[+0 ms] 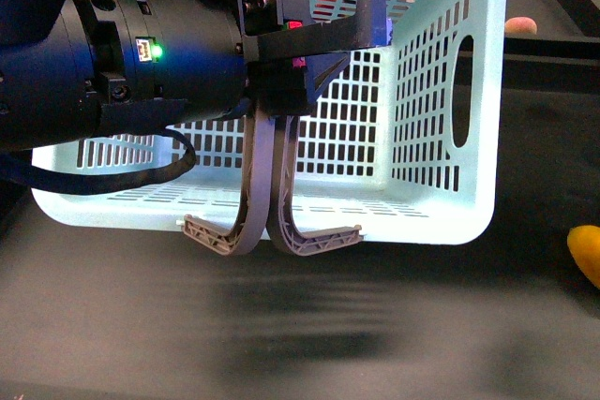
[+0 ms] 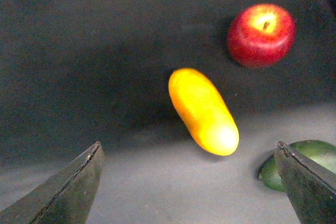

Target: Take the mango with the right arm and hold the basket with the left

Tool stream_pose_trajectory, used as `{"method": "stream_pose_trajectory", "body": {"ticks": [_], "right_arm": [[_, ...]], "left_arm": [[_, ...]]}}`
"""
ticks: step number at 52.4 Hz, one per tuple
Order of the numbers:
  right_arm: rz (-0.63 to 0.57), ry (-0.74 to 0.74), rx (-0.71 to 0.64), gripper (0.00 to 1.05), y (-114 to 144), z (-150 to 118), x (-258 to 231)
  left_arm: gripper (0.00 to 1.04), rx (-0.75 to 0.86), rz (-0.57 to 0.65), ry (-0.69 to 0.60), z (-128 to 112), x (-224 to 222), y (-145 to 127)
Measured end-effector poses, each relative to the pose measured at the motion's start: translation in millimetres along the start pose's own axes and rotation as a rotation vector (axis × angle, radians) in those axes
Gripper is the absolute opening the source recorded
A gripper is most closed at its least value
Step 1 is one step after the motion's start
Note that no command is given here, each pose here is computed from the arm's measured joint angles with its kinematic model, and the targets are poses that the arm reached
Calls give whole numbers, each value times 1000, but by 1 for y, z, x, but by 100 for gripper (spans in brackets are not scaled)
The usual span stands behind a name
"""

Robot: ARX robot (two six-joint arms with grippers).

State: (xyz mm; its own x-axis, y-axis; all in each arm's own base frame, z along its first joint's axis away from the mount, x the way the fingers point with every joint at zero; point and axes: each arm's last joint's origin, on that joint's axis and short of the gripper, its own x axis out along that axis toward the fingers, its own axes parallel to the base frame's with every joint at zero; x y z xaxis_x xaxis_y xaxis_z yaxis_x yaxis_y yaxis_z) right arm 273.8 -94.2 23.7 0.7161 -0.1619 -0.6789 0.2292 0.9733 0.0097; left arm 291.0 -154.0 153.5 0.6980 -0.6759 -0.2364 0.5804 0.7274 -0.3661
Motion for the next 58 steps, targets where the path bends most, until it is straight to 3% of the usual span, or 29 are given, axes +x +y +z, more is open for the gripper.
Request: {"method": "stream_pose_trajectory", "body": {"ticks": [19, 58], "right_arm": [[-44, 188, 6, 97, -14, -21, 81], [-99, 255, 10, 97, -28, -14, 150]], "left_arm": [[8, 0, 1, 0, 0, 0, 0], [8, 0, 1, 0, 0, 0, 0]]}}
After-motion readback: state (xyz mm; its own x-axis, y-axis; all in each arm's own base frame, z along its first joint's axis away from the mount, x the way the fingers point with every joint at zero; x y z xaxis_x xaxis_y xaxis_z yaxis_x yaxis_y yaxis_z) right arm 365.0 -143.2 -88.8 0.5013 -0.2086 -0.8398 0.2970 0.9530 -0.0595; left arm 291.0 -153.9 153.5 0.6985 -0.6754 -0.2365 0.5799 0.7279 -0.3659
